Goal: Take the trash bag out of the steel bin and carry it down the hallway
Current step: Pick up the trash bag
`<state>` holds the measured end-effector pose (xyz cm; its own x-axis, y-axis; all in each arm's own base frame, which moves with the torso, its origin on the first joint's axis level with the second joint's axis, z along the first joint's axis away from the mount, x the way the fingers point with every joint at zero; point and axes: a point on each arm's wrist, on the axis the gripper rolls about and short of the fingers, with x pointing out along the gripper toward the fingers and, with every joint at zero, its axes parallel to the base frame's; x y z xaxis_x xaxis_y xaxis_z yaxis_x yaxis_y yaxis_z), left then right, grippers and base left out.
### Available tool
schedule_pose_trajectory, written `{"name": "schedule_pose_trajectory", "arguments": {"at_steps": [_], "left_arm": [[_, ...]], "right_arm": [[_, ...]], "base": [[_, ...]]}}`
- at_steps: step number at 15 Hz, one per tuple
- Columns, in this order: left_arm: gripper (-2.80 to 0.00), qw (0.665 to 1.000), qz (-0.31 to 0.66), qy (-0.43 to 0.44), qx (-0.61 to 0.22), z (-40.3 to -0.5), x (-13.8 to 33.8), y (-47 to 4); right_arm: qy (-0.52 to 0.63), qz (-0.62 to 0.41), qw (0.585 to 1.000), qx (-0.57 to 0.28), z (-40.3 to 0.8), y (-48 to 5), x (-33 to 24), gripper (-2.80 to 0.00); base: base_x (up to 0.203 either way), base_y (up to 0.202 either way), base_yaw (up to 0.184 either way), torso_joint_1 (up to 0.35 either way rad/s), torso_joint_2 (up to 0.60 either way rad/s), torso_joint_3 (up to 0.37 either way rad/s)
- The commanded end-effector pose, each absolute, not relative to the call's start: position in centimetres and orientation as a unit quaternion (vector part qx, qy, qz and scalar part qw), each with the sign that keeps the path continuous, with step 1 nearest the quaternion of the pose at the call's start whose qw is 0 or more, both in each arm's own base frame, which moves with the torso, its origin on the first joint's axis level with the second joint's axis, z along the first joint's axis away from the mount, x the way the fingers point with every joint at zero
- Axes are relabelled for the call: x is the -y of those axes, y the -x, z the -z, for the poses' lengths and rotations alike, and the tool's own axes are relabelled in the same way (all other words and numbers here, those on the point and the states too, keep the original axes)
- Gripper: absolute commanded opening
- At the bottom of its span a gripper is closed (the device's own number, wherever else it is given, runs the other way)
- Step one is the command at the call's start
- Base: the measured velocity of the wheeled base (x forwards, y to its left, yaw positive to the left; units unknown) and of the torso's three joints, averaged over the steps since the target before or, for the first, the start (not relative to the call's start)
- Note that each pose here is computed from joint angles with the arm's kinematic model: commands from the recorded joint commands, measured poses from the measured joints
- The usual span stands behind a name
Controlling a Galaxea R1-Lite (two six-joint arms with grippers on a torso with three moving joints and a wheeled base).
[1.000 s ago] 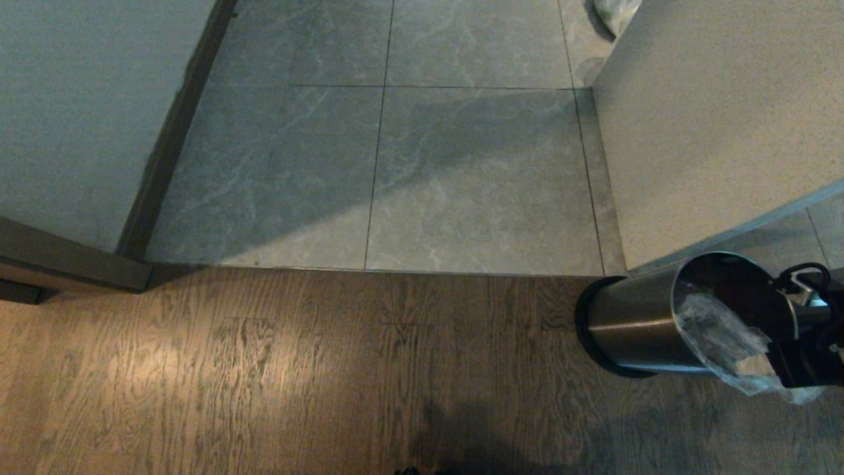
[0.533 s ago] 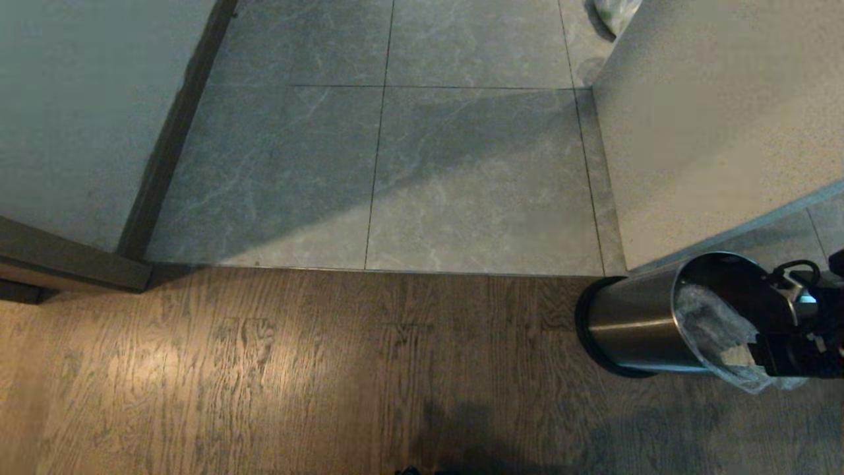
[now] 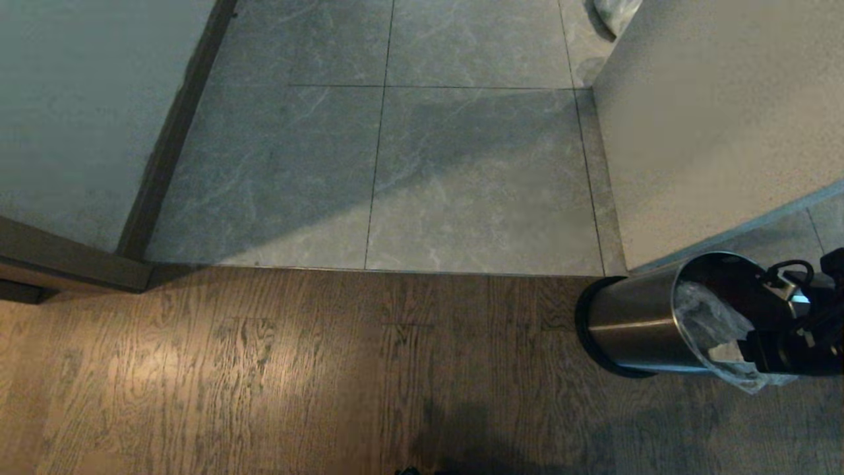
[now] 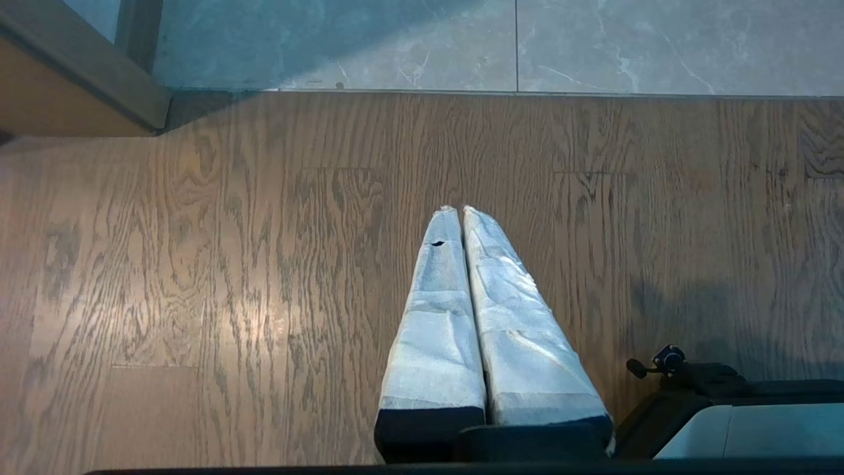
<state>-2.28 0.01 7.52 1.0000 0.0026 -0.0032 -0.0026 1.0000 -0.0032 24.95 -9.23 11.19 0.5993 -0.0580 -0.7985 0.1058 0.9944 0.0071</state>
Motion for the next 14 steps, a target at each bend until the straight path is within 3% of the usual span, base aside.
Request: {"name": "schedule_pose_trajectory", "arguments": {"at_steps": [1, 14], "left_arm": [[-2.8, 1.0, -0.002, 0.002, -0.002, -7.5, 0.0, 2.3], [-2.8, 1.0, -0.002, 0.002, -0.002, -7.5, 0.0, 2.3]], "right_arm": [[-0.023, 0.039, 0.895, -0.443, -11.2, -25.1, 8.9, 0.0], [-0.027, 0.036, 0.895, -0.443, -8.6, -27.8, 9.5, 0.0]], "base": [[0.0, 0.0, 0.0, 0.0, 0.0, 0.0], [0.0, 0.0, 0.0, 0.0, 0.0, 0.0]]}}
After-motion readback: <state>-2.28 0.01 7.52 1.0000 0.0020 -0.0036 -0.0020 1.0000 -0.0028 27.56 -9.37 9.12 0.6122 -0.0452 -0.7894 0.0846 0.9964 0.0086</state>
